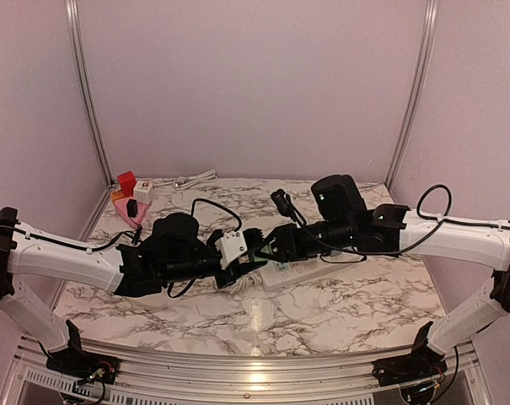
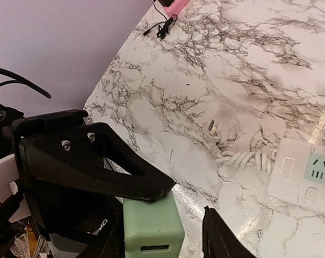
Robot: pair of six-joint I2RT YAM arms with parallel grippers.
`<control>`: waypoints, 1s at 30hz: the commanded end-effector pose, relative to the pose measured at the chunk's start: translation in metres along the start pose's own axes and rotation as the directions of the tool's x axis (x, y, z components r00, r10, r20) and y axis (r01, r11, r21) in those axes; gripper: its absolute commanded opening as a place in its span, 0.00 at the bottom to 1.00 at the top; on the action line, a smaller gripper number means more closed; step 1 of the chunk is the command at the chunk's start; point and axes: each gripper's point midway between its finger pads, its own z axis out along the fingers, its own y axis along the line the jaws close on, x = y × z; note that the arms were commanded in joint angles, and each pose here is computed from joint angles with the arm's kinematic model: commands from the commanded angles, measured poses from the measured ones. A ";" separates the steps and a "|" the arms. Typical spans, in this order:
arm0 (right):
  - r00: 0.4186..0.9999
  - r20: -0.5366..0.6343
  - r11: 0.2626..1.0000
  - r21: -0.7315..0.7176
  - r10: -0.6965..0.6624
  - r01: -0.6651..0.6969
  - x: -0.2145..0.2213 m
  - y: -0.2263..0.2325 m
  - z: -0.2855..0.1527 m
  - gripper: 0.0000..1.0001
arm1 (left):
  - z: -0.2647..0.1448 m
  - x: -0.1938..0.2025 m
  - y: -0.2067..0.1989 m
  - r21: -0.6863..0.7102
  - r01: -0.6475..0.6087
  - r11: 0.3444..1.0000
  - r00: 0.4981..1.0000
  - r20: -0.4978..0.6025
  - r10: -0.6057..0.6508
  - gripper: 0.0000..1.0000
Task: Insert the plug
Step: Pass from the left arm to the right
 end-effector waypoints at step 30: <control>1.000 -0.009 0.997 -0.074 0.008 -0.009 -0.004 0.005 -0.001 0.29 | 0.004 -0.001 0.000 -0.024 0.004 1.000 1.000 0.025 -0.003 0.03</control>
